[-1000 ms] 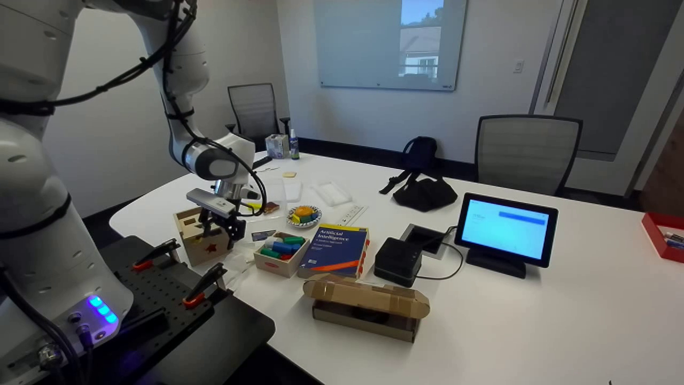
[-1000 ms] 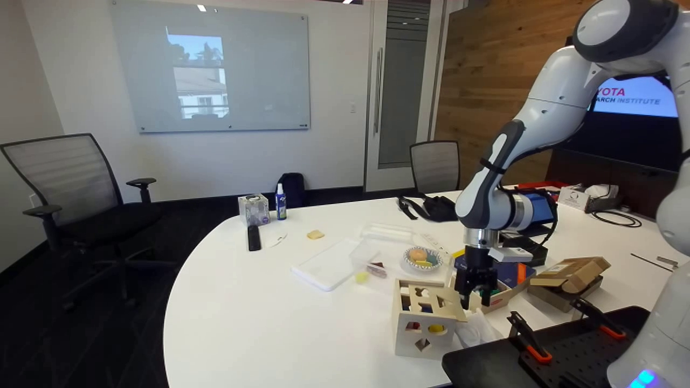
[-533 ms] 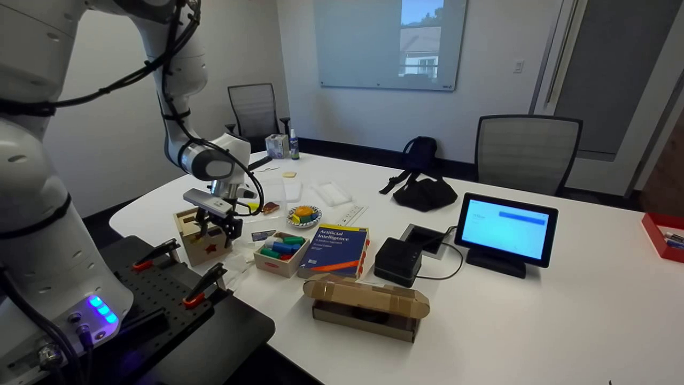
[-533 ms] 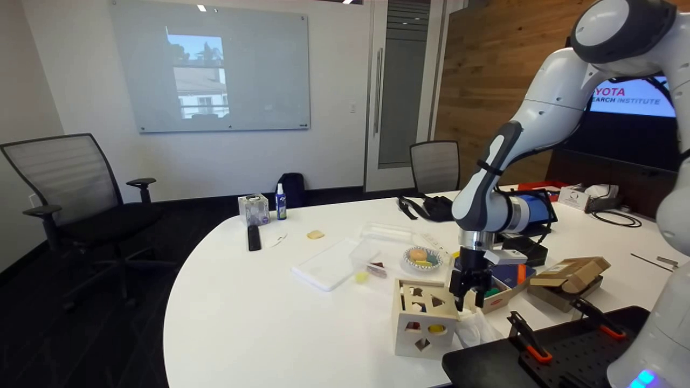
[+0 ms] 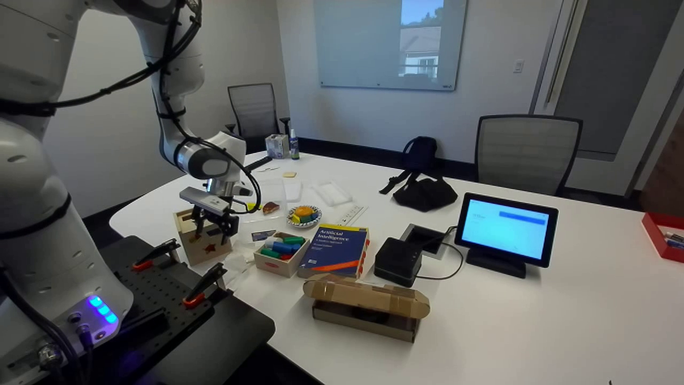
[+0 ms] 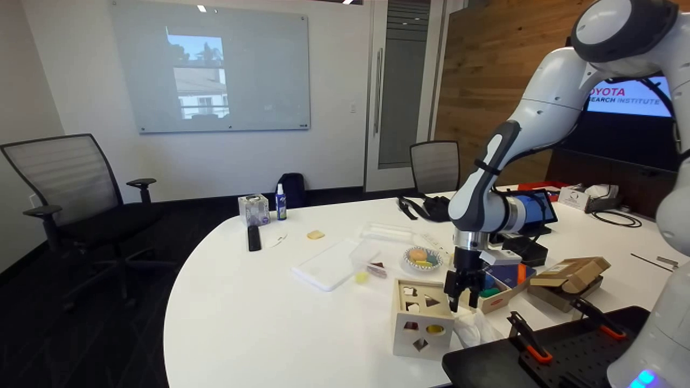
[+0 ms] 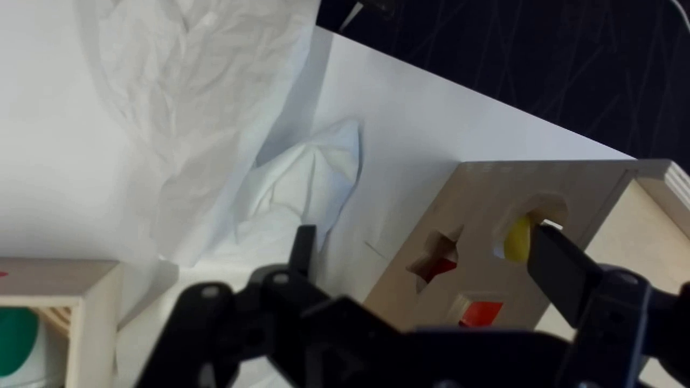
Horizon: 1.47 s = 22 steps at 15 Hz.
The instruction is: Slide the lid closed on the shape sorting box
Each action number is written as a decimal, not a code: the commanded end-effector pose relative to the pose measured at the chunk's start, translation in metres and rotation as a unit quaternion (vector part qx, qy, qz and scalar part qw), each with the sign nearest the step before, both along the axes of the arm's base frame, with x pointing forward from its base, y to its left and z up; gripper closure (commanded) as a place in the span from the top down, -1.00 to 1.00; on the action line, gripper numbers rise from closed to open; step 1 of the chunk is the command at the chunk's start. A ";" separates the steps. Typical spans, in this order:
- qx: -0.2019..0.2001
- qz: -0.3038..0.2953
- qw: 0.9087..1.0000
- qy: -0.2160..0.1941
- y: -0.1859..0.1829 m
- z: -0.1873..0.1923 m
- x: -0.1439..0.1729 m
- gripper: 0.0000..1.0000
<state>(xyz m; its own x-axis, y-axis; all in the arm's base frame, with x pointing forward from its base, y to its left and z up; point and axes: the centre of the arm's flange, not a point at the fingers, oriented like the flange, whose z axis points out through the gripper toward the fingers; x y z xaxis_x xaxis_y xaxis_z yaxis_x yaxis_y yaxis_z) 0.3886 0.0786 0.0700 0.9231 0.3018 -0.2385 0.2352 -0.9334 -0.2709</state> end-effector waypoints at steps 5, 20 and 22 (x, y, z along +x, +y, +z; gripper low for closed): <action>0.017 -0.009 1.000 0.011 -0.017 0.037 -0.006 1.00; 0.061 0.054 0.989 -0.122 -0.005 0.239 -0.022 1.00; 0.060 0.060 0.986 -0.141 -0.005 0.252 -0.025 1.00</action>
